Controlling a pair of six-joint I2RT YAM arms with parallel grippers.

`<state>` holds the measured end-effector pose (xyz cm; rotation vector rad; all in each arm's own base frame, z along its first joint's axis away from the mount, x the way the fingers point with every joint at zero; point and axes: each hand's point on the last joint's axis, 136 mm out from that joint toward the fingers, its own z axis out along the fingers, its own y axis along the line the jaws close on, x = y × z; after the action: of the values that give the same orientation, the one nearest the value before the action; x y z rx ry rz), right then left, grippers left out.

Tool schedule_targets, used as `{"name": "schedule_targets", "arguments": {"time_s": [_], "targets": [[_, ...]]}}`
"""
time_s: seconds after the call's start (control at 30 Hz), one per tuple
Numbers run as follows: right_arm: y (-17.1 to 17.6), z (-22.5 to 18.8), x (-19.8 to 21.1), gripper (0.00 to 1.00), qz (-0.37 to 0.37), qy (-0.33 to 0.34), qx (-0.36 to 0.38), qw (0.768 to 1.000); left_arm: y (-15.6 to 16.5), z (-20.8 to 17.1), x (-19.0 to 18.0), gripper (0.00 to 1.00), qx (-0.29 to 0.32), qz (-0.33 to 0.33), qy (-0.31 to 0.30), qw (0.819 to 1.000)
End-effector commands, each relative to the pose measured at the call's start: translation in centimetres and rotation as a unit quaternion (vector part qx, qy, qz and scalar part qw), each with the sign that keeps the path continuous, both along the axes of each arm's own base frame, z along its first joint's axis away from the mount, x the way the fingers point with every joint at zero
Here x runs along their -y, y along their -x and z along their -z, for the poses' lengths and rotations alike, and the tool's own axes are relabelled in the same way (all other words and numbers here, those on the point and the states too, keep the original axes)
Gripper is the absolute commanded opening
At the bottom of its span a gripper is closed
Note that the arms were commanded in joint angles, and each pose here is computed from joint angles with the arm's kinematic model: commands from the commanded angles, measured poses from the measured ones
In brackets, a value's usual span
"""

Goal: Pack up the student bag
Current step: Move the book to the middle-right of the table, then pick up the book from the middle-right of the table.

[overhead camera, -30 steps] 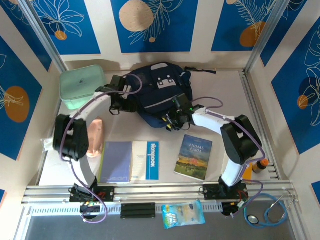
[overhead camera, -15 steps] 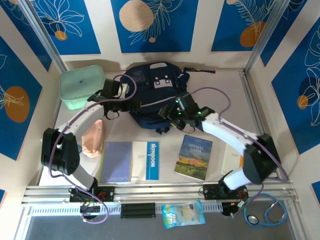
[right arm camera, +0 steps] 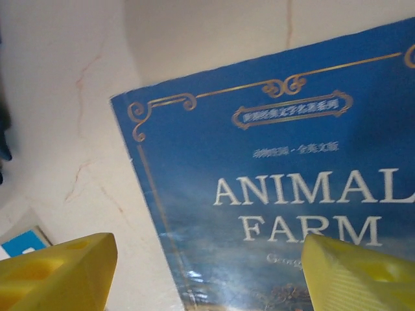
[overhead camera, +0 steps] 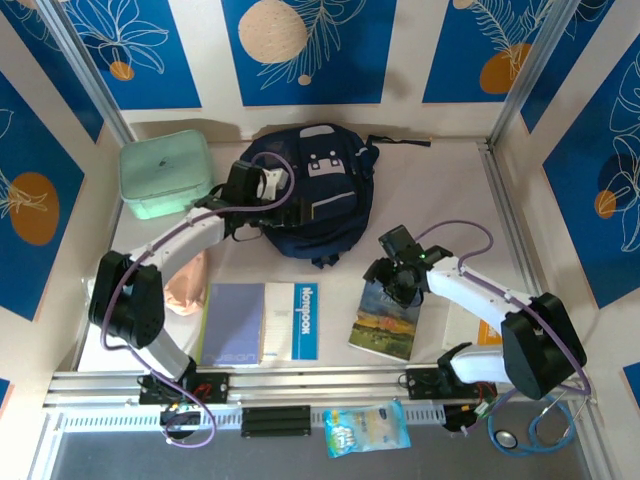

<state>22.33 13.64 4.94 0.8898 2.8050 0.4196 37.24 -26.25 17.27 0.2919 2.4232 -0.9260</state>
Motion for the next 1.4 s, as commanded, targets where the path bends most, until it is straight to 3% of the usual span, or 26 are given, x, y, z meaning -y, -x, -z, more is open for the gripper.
{"name": "schedule_targets", "arguments": {"time_s": [0.0, 0.2, 0.47, 0.67, 0.83, 1.13, 1.37], "targets": [[-0.1, 1.4, 1.1, 0.75, 0.032, 0.001, -0.012, 0.999, 0.7, -0.7, 2.3, 1.00, -0.007, 0.027, 0.024, 0.999], [-2.5, 3.1, 2.8, 0.74, 0.040, 0.004, -0.009, 0.999, 3.0, 0.5, 6.3, 1.00, -0.037, 0.064, 0.035, 0.997], [-7.7, 0.8, 3.5, 0.72, -0.009, 0.000, 0.037, 0.999, 6.7, 3.3, 12.5, 1.00, -0.089, 0.111, 0.027, 0.989], [-5.8, -1.5, 5.6, 0.72, 0.012, 0.021, 0.056, 0.998, 9.0, 5.8, 14.7, 0.99, -0.091, 0.129, -0.038, 0.987], [-3.3, -0.5, 6.5, 0.72, 0.048, -0.003, 0.034, 0.998, 9.9, 7.6, 16.6, 0.95, -0.100, 0.153, -0.068, 0.981], [-2.1, 1.8, 6.8, 0.68, 0.067, -0.021, 0.005, 0.998, 9.7, 10.1, 18.6, 0.72, -0.130, 0.156, -0.078, 0.976], [-1.5, 3.2, 7.0, 0.68, 0.083, -0.023, -0.028, 0.996, 10.1, 11.9, 19.0, 0.61, -0.162, 0.157, -0.084, 0.971]]}}
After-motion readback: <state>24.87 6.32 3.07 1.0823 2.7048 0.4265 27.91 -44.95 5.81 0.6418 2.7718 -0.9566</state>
